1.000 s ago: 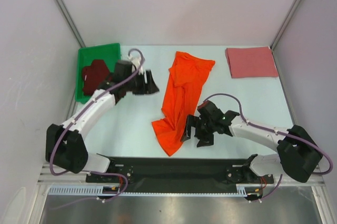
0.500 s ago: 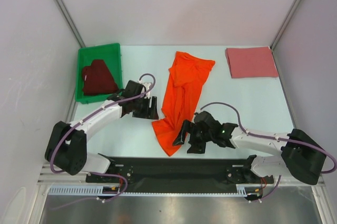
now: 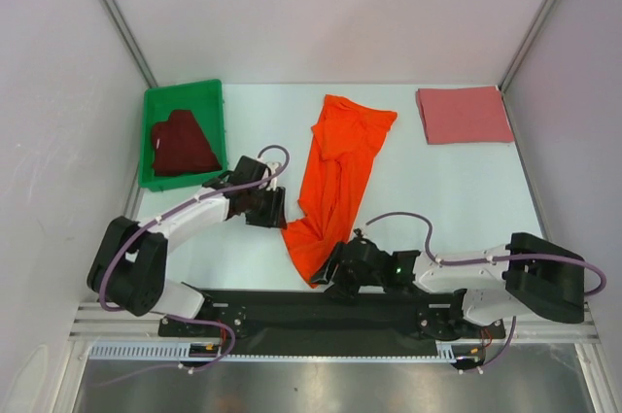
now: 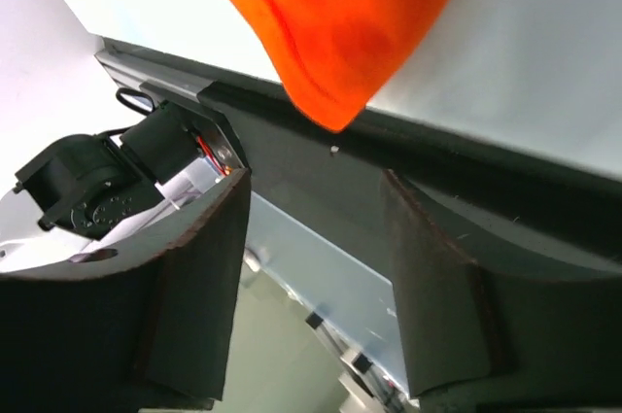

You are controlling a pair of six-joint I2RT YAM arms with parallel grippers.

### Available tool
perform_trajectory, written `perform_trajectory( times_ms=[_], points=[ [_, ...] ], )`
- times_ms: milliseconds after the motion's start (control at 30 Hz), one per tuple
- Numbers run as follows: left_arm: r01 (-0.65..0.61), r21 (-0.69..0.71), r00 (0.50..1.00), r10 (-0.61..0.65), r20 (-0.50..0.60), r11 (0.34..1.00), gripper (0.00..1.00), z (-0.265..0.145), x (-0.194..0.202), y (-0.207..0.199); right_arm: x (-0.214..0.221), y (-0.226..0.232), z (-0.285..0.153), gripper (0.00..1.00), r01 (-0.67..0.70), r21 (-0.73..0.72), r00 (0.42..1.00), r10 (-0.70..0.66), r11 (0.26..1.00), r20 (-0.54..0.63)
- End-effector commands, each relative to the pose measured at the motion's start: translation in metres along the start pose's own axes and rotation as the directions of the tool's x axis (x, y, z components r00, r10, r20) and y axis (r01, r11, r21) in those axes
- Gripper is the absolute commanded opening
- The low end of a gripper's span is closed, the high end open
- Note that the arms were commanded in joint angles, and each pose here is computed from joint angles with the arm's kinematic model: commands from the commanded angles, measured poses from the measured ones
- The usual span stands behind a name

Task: Fold and stack the t-shirts
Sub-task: Fold the tshirt

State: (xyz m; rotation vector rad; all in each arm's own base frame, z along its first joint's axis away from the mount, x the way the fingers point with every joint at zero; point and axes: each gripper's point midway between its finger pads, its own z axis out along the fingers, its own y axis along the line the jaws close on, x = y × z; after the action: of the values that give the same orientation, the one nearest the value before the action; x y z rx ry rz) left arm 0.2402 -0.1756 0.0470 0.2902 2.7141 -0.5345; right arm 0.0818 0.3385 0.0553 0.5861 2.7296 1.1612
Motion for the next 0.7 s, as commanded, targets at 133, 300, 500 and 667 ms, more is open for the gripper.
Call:
perform_trajectory(
  times_ms=[133, 300, 500, 667],
  points=[
    [0.049, -0.035, 0.993, -0.045, 0.111, 0.998, 0.54, -0.030, -0.020, 0.001, -0.007, 0.007, 0.008, 0.55, -0.103, -0.030, 0.983, 0.106, 0.994, 0.152],
    [0.074, -0.003, 0.985, -0.072, 0.155, 0.997, 0.55, -0.051, -0.028, -0.009, -0.013, -0.003, 0.018, 0.50, -0.139, -0.034, 0.971, 0.143, 0.990, 0.192],
    [0.074, 0.001, 0.979, -0.073, 0.190, 0.997, 0.56, -0.065, -0.029, -0.011, -0.017, -0.003, 0.026, 0.50, -0.149, -0.026, 0.966, 0.151, 0.988, 0.211],
    [0.077, -0.009, 0.979, -0.074, 0.188, 0.997, 0.56, -0.069, -0.027, -0.009, -0.020, -0.011, 0.029, 0.49, -0.172, -0.005, 0.959, 0.169, 0.985, 0.228]
  ],
)
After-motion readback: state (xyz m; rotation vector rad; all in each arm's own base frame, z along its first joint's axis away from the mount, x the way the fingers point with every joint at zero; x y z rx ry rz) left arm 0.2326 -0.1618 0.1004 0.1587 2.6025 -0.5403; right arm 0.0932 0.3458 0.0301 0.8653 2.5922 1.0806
